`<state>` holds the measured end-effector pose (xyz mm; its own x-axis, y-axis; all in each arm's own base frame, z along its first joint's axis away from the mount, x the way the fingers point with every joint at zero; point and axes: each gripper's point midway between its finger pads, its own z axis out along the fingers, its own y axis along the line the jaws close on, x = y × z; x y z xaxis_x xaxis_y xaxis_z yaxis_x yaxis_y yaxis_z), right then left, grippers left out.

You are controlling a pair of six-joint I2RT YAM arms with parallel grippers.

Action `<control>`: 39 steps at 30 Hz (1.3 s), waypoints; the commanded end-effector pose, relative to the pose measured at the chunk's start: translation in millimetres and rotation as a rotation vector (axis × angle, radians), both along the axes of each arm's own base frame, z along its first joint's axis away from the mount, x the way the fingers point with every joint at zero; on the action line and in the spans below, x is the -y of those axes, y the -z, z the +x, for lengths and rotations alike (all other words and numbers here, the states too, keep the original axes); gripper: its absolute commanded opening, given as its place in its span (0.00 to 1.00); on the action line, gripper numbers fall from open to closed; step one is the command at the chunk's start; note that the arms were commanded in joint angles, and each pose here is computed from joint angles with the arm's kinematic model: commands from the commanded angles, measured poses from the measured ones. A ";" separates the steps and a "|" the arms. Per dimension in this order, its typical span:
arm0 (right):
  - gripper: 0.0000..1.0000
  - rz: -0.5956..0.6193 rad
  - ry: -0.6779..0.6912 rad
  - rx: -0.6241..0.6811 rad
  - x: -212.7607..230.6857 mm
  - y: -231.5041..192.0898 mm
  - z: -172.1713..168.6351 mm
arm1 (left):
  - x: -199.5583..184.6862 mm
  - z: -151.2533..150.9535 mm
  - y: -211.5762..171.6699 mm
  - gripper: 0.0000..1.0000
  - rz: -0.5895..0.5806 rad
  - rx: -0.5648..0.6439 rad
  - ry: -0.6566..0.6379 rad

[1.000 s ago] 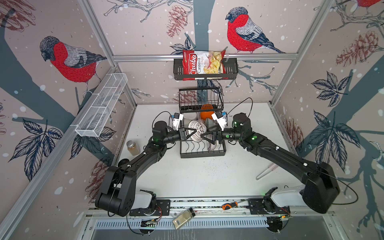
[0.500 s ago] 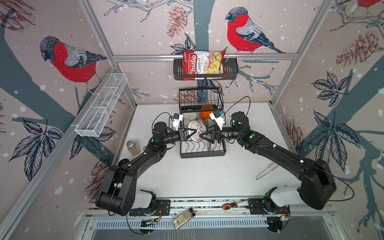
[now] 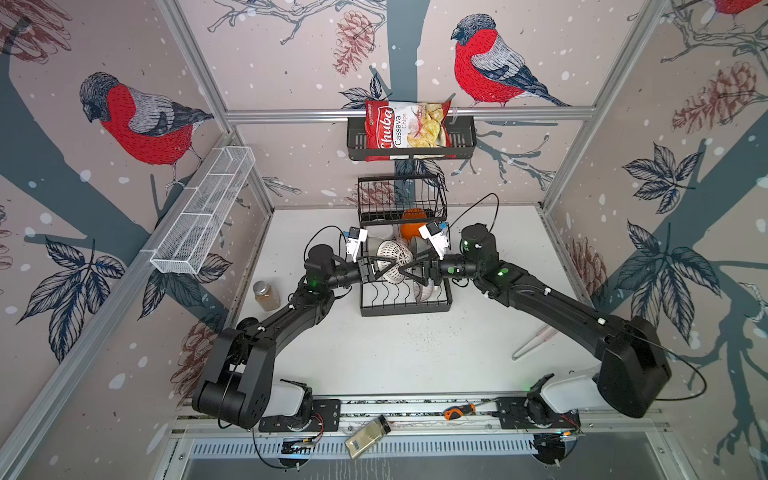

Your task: Load the bowls into the dish rack

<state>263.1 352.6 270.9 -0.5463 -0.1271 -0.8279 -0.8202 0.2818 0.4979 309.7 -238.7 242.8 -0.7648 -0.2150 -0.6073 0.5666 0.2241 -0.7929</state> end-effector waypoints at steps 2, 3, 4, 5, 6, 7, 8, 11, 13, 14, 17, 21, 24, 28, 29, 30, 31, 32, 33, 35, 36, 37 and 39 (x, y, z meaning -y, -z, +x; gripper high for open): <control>0.56 -0.014 0.107 0.028 6.0 -1.4 17.9 | 1.8 -4.0 -9.7 0.55 -0.008 0.083 0.032; 0.56 -0.024 0.125 0.027 7.4 0.8 20.7 | 1.3 -3.4 -7.8 0.59 -0.001 0.080 0.027; 0.56 -0.031 0.137 0.026 8.4 2.0 22.4 | 0.6 -1.6 -5.6 0.61 0.009 0.076 0.015; 0.56 -0.039 0.151 0.026 9.3 3.6 24.2 | -0.3 0.0 -2.7 0.63 0.022 0.070 0.003; 0.56 -0.051 0.169 0.024 10.8 6.0 26.7 | -2.1 3.0 1.6 0.66 0.044 0.063 -0.019; 0.56 -0.065 0.187 0.024 12.3 9.0 29.4 | -4.5 7.0 7.2 0.69 0.072 0.051 -0.048; 0.56 -0.077 0.203 0.021 13.7 11.8 31.3 | -7.1 10.5 10.6 0.71 0.097 0.047 -0.076; 0.56 -0.115 0.243 0.019 15.6 20.0 34.9 | -19.3 21.6 25.9 0.77 0.195 0.009 -0.177; 0.56 -0.150 0.270 0.023 15.4 26.3 35.9 | -27.6 26.0 31.6 0.79 0.249 -0.001 -0.237; 0.56 -0.169 0.280 0.023 14.9 30.1 35.9 | -31.7 27.9 34.0 0.79 0.271 -0.008 -0.264; 0.56 -0.227 0.312 0.025 12.3 41.8 35.8 | -43.5 32.0 39.5 0.80 0.325 -0.024 -0.339; 0.55 -0.291 0.341 0.024 5.2 56.9 31.3 | -60.0 37.2 46.4 0.80 0.385 -0.051 -0.440; 0.55 -0.333 0.369 0.025 2.2 67.0 29.4 | -71.2 40.5 49.2 0.80 0.420 -0.063 -0.505; 0.54 -0.401 0.412 0.025 1.9 79.9 29.6 | -78.5 41.2 49.6 0.80 0.443 -0.059 -0.546; 0.54 -0.415 0.422 0.026 2.0 83.2 29.1 | -79.7 41.0 49.5 0.80 0.446 -0.057 -0.552; 0.54 -0.426 0.430 0.028 2.4 85.8 28.7 | -80.7 41.3 49.6 0.80 0.448 -0.058 -0.557; 0.54 -0.440 0.441 0.026 3.7 89.8 28.4 | -81.3 41.0 49.4 0.80 0.450 -0.055 -0.559; 0.54 -0.454 0.452 0.023 5.1 93.5 28.4 | -82.0 41.2 49.1 0.80 0.451 -0.055 -0.564; 0.54 -0.464 0.457 0.021 5.7 96.3 28.2 | -82.5 41.2 49.6 0.80 0.454 -0.054 -0.566; 0.54 -0.490 0.463 0.014 6.9 104.0 26.7 | -83.3 41.8 49.5 0.80 0.456 -0.052 -0.570; 0.54 -0.502 0.463 0.009 7.3 107.9 25.5 | -83.3 41.8 49.6 0.80 0.457 -0.052 -0.571; 0.54 -0.514 0.465 0.005 7.7 111.7 24.8 | -83.4 41.9 50.2 0.80 0.458 -0.053 -0.571; 0.54 -0.536 0.469 -0.004 8.1 119.1 23.2 | -83.4 42.7 48.9 0.80 0.456 -0.049 -0.573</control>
